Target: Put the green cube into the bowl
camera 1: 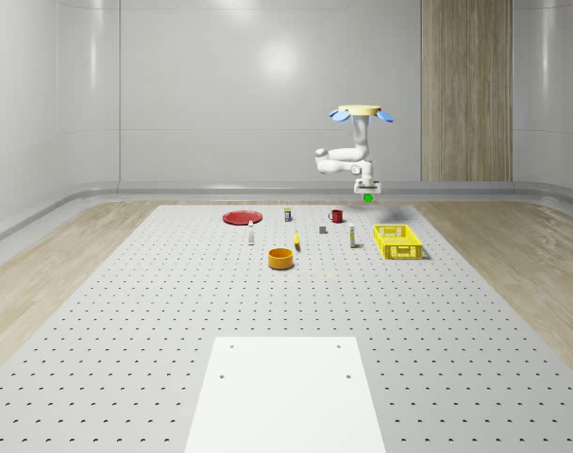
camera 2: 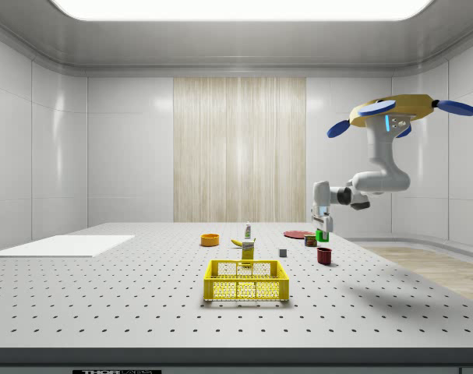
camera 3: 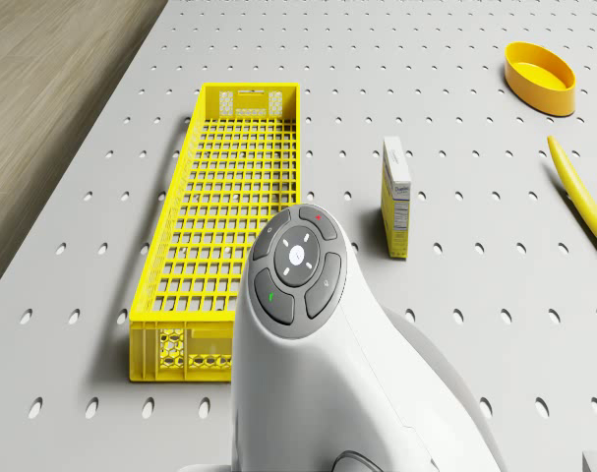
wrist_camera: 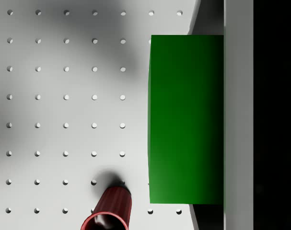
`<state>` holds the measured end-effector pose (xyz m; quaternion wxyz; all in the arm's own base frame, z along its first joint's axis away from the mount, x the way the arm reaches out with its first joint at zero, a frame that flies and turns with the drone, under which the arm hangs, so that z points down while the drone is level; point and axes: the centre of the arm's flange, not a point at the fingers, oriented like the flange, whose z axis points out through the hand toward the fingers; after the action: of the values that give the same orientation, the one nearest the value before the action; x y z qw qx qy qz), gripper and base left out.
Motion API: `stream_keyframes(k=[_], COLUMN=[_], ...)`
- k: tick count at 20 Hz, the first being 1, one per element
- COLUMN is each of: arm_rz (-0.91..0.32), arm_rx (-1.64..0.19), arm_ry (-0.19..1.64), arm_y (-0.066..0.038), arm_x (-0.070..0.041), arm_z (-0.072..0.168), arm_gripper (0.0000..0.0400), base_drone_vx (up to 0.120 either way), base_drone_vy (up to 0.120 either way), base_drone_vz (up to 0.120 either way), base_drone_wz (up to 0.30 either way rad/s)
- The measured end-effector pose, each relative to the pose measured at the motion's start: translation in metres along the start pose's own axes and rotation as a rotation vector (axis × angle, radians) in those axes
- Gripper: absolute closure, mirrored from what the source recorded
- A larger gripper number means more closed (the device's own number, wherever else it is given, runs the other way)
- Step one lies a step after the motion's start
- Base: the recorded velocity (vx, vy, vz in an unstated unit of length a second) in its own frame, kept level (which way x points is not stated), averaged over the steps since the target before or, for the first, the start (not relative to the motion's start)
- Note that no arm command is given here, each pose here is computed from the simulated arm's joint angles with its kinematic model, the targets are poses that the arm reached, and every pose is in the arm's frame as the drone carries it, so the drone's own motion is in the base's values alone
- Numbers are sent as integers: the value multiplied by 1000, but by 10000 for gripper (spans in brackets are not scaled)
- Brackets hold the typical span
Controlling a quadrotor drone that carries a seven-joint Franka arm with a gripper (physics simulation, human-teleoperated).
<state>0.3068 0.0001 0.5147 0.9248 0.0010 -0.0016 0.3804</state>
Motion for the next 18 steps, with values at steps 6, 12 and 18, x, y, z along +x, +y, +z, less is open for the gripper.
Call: stream_keyframes(k=[6, 12, 18], arm_rz=[0, 0, 0], arm_rx=[0, 0, 0], arm_ry=[0, 0, 0], arm_y=[0, 0, 0], arm_x=[0, 0, 0], arm_z=[0, 0, 0], arm_gripper=[150, 150, 150], base_drone_vx=[120, 120, 120], base_drone_vy=[-120, -120, -120], base_drone_vz=[0, 0, 0], base_drone_wz=[0, 0, 0])
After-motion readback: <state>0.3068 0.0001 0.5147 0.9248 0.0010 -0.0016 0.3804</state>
